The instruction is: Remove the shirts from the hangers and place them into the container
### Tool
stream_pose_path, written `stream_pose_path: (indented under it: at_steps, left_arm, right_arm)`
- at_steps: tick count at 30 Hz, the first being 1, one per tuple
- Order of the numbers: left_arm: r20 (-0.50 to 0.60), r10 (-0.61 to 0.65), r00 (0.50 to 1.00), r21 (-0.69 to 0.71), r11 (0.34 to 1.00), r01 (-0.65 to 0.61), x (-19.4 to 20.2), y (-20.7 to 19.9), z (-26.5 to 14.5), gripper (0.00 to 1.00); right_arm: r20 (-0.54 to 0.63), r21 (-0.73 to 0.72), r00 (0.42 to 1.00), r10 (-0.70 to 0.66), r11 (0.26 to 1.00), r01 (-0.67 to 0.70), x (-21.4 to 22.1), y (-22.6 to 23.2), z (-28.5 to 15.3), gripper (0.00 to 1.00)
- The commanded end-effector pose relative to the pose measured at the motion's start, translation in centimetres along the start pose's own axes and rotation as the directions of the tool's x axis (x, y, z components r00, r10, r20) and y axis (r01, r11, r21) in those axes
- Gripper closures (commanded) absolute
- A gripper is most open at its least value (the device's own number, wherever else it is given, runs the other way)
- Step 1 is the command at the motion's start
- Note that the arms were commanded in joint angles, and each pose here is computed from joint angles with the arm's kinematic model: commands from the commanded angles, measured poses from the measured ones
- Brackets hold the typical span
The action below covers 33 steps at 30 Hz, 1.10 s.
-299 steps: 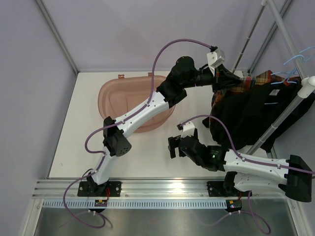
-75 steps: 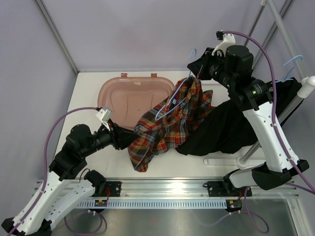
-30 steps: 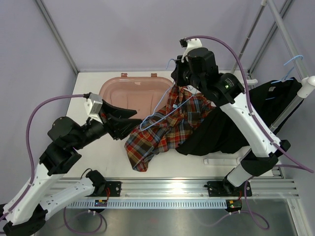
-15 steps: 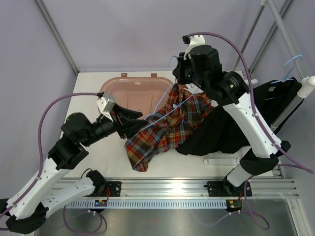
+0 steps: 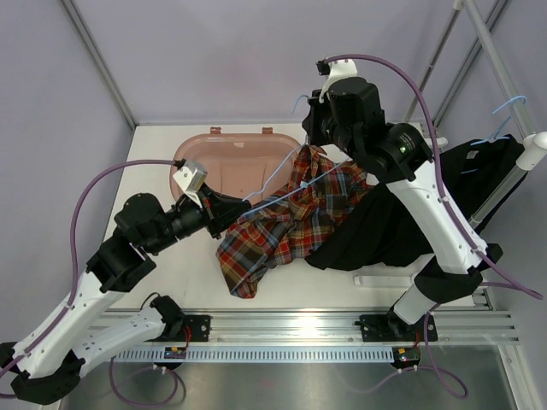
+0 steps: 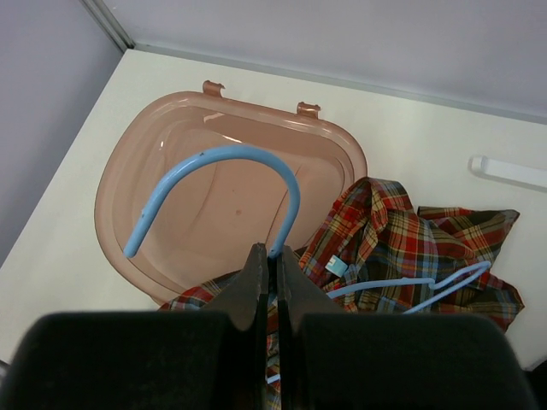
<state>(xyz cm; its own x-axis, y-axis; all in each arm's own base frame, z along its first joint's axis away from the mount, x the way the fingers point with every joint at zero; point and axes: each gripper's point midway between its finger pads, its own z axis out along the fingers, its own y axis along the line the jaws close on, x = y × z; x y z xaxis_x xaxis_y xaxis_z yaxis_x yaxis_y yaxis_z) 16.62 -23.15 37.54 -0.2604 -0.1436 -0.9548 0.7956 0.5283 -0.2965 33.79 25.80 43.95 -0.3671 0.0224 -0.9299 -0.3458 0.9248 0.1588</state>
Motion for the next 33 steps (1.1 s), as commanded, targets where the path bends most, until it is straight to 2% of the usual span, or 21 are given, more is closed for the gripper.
stream_pose_path:
  at_steps: [1, 2, 3, 5, 6, 9, 10, 11, 13, 14, 16, 17, 18, 20, 23, 24, 26, 30, 33]
  left_arm:
    - [0.065, 0.03, 0.997, 0.0, 1.0, -0.03, -1.9, -0.3, 0.2, 1.0]
    - [0.073, 0.034, 0.997, -0.003, 0.999, -0.034, -2.1, -0.2, 0.2, 1.0]
    - [0.08, 0.038, 0.996, -0.006, 0.999, -0.038, -2.3, -0.2, 0.2, 1.0]
    - [0.087, 0.052, 0.995, -0.01, 0.999, -0.051, -2.5, -0.1, 0.4, 1.0]
    - [0.089, 0.057, 0.994, -0.013, 0.998, -0.056, -2.6, 0.0, 0.5, 1.0]
    - [0.086, 0.079, 0.993, -0.011, 0.997, -0.079, -2.9, 0.2, 1.5, 1.0]
    - [0.088, 0.086, 0.992, -0.013, 0.996, -0.085, -3.0, 0.3, 1.8, 1.0]
    - [0.08, 0.089, 0.993, -0.01, 0.996, -0.088, -2.9, 0.4, 2.5, 1.0]
    - [0.096, 0.109, 0.989, 0.004, 0.994, -0.11, -3.4, 0.3, 3.3, 1.0]
    - [0.108, 0.118, 0.987, 0.007, 0.993, -0.119, -4.0, 0.1, 3.5, 1.0]
    - [0.096, 0.135, 0.986, 0.005, 0.991, -0.136, -4.1, 0.5, 4.9, 1.0]
    - [0.118, 0.147, 0.982, 0.015, 0.989, -0.15, -5.5, 0.0, 5.1, 1.0]
    - [0.095, 0.151, 0.984, 0.018, 0.988, -0.153, -5.3, 0.2, 6.3, 1.0]
    - [0.109, 0.16, 0.981, 0.041, 0.985, -0.166, -6.3, -0.2, 7.2, 1.0]
    - [0.122, 0.166, 0.979, 0.075, 0.982, -0.175, -8.1, -0.9, 9.0, 1.0]
    - [0.154, 0.17, 0.973, 0.088, 0.979, -0.185, -9.6, -1.5, 9.2, 1.0]
    - [0.139, 0.154, 0.978, 0.134, 0.976, -0.172, -9.6, -2.1, 10.8, 1.0]
    - [0.167, 0.108, 0.98, 0.244, 0.958, -0.147, -11.1, -4.6, 13.1, 1.0]
    - [0.149, 0.082, 0.985, 0.327, 0.937, -0.127, -10.7, -6.4, 15.4, 1.0]
  right_arm:
    - [0.04, -0.024, 0.999, -0.002, 1.0, 0.003, -0.7, 0.5, -1.9, 1.0]
    - [0.048, -0.028, 0.999, -0.001, 1.0, 0.003, -0.9, 0.4, -2.5, 1.0]
    - [0.044, -0.022, 0.999, -0.006, 1.0, 0.007, -0.6, 0.3, -2.5, 0.88]
    - [0.059, -0.025, 0.998, -0.009, 1.0, 0.011, -0.9, 0.1, -3.7, 0.71]
    - [0.053, -0.021, 0.998, -0.013, 1.0, 0.015, -0.6, 0.1, -3.8, 0.56]
    - [0.055, -0.034, 0.998, -0.012, 0.999, 0.014, -0.1, 0.0, -5.4, 0.43]
    - [0.058, -0.036, 0.998, -0.012, 0.999, 0.014, 0.1, 0.0, -5.8, 0.33]
    - [0.076, -0.05, 0.997, -0.002, 0.999, 0.006, -0.2, 0.0, -7.1, 0.28]
    - [0.059, -0.058, 0.998, -0.015, 0.998, 0.019, 1.5, 0.6, -7.8, 0.23]
    - [0.095, -0.036, 0.995, -0.002, 0.999, 0.005, 1.1, -0.1, -9.4, 0.24]
    - [0.05, -0.06, 0.999, -0.017, 0.998, 0.02, 4.4, 0.9, -9.8, 0.31]
    - [0.039, -0.059, 0.999, -0.02, 0.998, 0.022, 6.3, 0.5, -10.1, 0.41]
    - [0.028, -0.073, 0.999, -0.016, 0.997, 0.018, 7.4, 0.7, -10.3, 0.57]
    - [0.021, -0.129, 1.0, 0.009, 0.992, -0.006, 9.3, 1.8, -11.1, 1.0]
    - [-0.09, -0.13, 0.995, -0.052, 0.991, 0.04, 16.5, 2.3, -9.2, 1.0]
    - [-0.106, -0.126, 0.993, -0.053, 0.991, 0.039, 17.7, 2.4, -8.8, 1.0]
    - [-0.141, -0.121, 0.988, -0.069, 0.991, 0.052, 20.8, 2.6, -7.7, 1.0]
    - [-0.146, -0.104, 0.987, -0.064, 0.993, 0.049, 23.9, 2.7, -5.8, 1.0]
    - [-0.163, -0.092, 0.984, -0.073, 0.994, 0.059, 25.7, 3.0, -4.4, 1.0]
